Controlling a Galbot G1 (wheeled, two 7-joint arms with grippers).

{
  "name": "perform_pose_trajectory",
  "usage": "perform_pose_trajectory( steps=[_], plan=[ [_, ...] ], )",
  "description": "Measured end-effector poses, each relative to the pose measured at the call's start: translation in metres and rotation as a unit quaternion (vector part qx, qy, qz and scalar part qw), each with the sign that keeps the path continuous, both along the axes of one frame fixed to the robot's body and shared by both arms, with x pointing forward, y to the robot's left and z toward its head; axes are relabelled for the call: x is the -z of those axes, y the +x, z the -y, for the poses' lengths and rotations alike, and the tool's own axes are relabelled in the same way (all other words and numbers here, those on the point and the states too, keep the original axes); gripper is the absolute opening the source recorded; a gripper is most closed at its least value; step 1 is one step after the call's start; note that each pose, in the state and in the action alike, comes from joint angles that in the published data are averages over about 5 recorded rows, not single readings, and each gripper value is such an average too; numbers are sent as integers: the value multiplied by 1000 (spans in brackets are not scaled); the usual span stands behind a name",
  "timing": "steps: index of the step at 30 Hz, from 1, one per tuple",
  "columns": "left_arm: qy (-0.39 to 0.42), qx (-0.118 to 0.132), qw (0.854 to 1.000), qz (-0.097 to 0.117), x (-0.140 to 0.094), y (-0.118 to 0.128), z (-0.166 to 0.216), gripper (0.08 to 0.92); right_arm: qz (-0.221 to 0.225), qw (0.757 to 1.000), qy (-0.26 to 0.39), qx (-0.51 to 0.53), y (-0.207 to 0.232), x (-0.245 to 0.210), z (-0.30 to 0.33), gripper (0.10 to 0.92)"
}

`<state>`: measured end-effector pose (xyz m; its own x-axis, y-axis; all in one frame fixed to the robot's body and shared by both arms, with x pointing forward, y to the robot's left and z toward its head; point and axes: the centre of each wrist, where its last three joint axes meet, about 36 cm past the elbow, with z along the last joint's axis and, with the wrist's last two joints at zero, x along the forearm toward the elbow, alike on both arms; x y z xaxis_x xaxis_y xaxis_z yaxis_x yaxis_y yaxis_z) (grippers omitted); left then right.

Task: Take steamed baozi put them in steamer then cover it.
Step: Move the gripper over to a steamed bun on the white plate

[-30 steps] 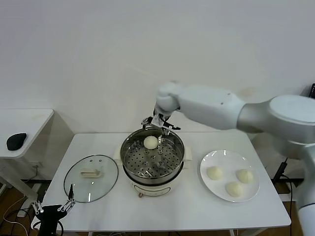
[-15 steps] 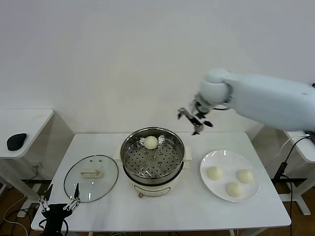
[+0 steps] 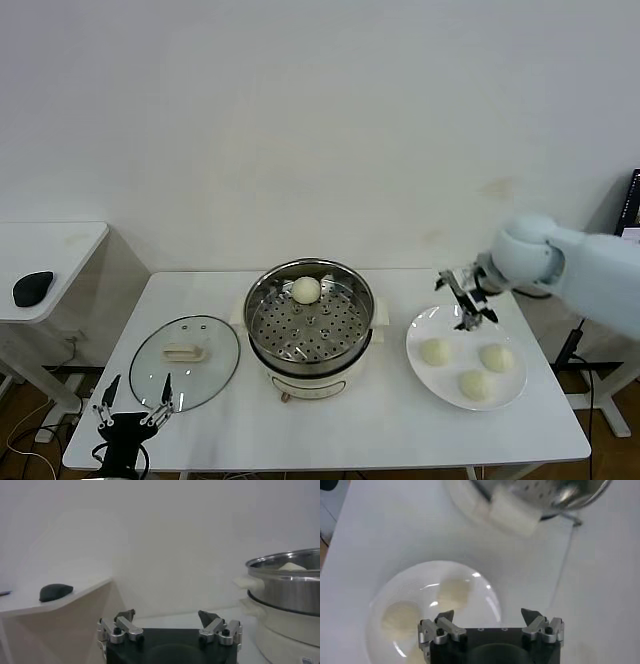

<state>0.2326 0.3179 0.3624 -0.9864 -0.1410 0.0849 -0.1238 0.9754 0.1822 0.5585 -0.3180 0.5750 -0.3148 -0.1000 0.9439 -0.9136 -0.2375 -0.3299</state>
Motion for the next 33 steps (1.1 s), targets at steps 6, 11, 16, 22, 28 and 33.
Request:
perform_pose_trajectory(
  steps=[6, 11, 16, 22, 28, 33],
  plan=[
    [-1, -2, 1000, -7, 3, -1, 0, 823, -13, 1000, 5, 22, -4, 34, 10, 823],
    [2, -4, 1000, -11, 4, -2, -3, 823, -25, 999, 7, 34, -2, 57, 14, 823],
    [4, -6, 1000, -12, 4, -3, -5, 823, -31, 999, 7, 42, 4, 76, 15, 823],
    [6, -8, 1000, -14, 6, -3, -7, 823, -33, 998, 13, 49, 19, 90, 13, 823],
    [7, -10, 1000, -15, 7, -3, -10, 823, -41, 997, 18, 59, 33, 103, 9, 823],
    [7, -10, 1000, -15, 7, -3, -10, 823, -50, 997, 16, 62, 39, 114, 4, 823]
  ],
)
